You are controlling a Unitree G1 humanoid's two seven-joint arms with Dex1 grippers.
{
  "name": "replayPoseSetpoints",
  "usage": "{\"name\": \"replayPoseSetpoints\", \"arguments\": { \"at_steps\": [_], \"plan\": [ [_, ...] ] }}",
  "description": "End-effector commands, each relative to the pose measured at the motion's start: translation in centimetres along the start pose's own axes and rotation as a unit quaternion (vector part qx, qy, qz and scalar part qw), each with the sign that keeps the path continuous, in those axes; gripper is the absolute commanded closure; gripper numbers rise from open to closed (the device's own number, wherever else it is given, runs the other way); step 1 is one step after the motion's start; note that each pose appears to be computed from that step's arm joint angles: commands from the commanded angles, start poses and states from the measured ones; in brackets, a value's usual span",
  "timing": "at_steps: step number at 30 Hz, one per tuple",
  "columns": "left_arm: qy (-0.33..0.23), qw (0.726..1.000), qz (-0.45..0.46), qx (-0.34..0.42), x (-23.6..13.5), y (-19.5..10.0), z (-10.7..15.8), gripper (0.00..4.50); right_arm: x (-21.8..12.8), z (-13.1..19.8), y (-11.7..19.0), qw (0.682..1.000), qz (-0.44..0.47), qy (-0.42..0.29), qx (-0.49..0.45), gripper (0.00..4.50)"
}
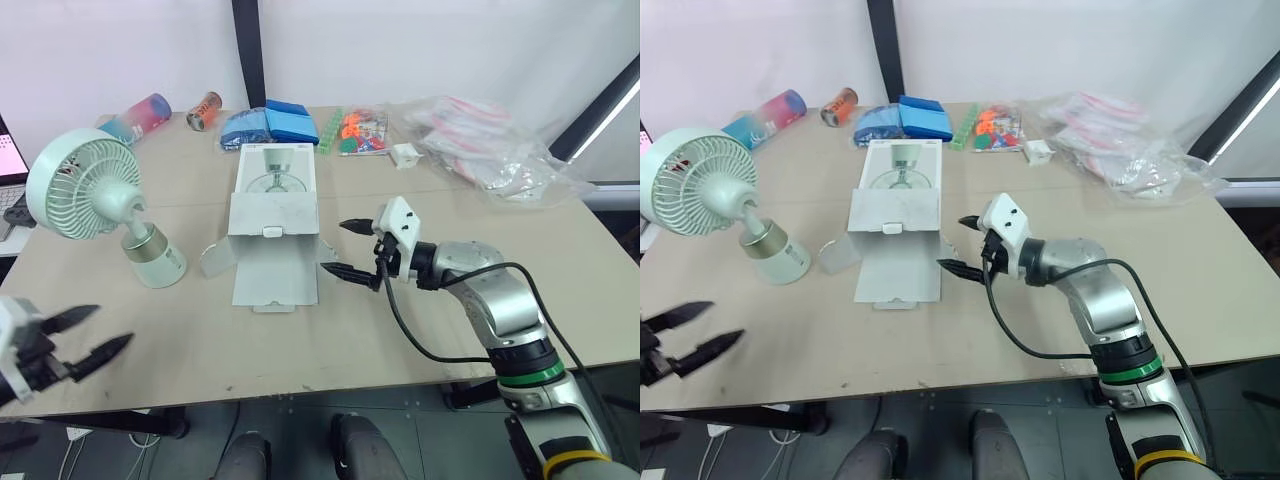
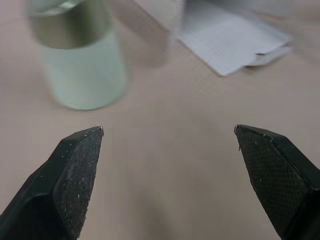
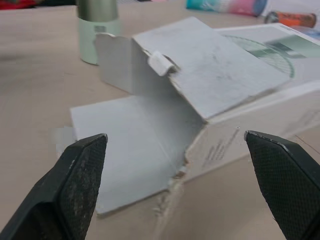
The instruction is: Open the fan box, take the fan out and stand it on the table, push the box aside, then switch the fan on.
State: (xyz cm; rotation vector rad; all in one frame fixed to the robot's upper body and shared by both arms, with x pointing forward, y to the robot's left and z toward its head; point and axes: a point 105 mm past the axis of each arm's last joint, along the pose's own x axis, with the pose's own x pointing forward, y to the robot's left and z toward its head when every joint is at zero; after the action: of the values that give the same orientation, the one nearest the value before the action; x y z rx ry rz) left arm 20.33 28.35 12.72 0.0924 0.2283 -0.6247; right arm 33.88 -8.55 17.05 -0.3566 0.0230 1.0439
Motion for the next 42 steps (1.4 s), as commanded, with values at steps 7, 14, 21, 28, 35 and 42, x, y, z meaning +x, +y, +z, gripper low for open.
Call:
{"name": "replayPoseSetpoints", "arguments": {
  "at_steps": [7,14,21,28,35,42],
  "plan": [
    [-0.072,0.994,-0.064,0.044,4.7,-4.5,2.8,0.03,1.3,1.6,-0.1,0.998,-0.052,0.020,0.006,0.00],
    [-0.073,0.993,-0.069,0.056,6.3,-5.3,1.6,0.03,3.8,1.7,-0.4,0.994,-0.082,0.060,0.045,0.00],
    [-0.078,0.994,-0.062,0.055,6.5,-5.5,1.2,0.03,5.4,0.9,-0.4,0.985,-0.111,0.112,0.070,0.00],
    [-0.078,0.994,-0.054,0.054,6.6,-5.7,0.6,0.00,6.0,-0.8,-2.3,0.967,-0.177,0.154,0.101,0.52],
    [-0.076,0.994,-0.051,0.054,6.7,-5.8,0.2,0.00,6.1,-0.7,-3.4,0.959,-0.207,0.151,0.121,2.67],
    [-0.065,0.995,-0.052,0.056,6.5,-5.8,-0.5,0.00,6.1,-0.8,-3.5,0.955,-0.222,0.149,0.131,2.97]
  ]
}}
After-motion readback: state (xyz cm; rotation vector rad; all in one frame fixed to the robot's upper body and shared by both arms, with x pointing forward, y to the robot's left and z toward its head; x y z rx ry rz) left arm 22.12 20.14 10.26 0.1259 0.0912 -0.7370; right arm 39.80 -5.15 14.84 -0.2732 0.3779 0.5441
